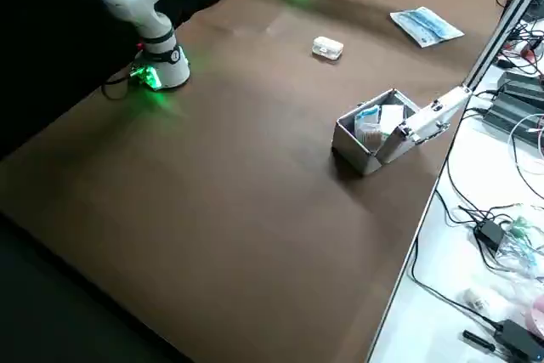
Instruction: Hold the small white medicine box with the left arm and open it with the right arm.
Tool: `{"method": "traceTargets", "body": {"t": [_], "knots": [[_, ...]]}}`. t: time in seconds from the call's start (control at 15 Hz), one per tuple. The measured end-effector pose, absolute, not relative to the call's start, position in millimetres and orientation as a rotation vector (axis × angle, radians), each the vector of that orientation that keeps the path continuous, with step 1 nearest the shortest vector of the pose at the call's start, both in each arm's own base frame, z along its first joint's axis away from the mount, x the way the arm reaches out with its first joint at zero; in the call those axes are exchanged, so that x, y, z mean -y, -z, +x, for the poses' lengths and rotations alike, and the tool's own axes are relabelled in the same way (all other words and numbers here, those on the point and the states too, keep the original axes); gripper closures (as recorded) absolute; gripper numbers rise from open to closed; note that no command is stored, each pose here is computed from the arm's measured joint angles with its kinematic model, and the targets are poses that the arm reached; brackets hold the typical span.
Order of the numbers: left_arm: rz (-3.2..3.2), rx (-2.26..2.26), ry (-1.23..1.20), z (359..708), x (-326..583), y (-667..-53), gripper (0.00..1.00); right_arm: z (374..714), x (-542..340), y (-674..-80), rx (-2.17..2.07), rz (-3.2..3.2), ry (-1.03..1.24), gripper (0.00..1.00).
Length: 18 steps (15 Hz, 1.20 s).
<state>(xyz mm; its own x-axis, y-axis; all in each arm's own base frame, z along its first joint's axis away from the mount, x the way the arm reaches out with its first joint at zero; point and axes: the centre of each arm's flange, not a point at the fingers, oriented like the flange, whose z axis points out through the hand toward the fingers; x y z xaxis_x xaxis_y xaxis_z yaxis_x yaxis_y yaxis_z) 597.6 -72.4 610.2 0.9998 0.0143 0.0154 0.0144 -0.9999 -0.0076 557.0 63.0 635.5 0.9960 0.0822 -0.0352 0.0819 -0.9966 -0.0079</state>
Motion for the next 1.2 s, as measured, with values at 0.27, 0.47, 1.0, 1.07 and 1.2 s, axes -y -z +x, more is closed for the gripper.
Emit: {"method": "traceTargets", "body": {"t": [0.27, 0.47, 1.0, 1.07, 1.2], "knots": [[-3.134, -0.017, -0.039, 602.7, 84.0, -587.8, 0.0, 557.5, -61.5, -635.7, 0.124, -3.134, -0.052, 0.01], [-3.137, -0.06, -0.124, 612.9, 99.8, -554.7, 0.0, 557.8, -60.2, -635.9, 0.12, -3.135, -0.049, 0.01], [-3.193, -0.274, -0.344, 638.4, 185.1, -453.3, 0.0, 557.9, -59.8, -636.0, 0.119, -3.136, -0.047, 0.01], [-3.191, -0.299, -0.357, 637.0, 194.9, -448.1, 0.0, 557.9, -59.8, -635.9, 0.119, -3.136, -0.047, 0.01], [-3.203, -0.347, -0.387, 631.6, 216.2, -441.6, 0.0, 557.9, -59.8, -635.9, 0.119, -3.136, -0.047, 0.01]]}}
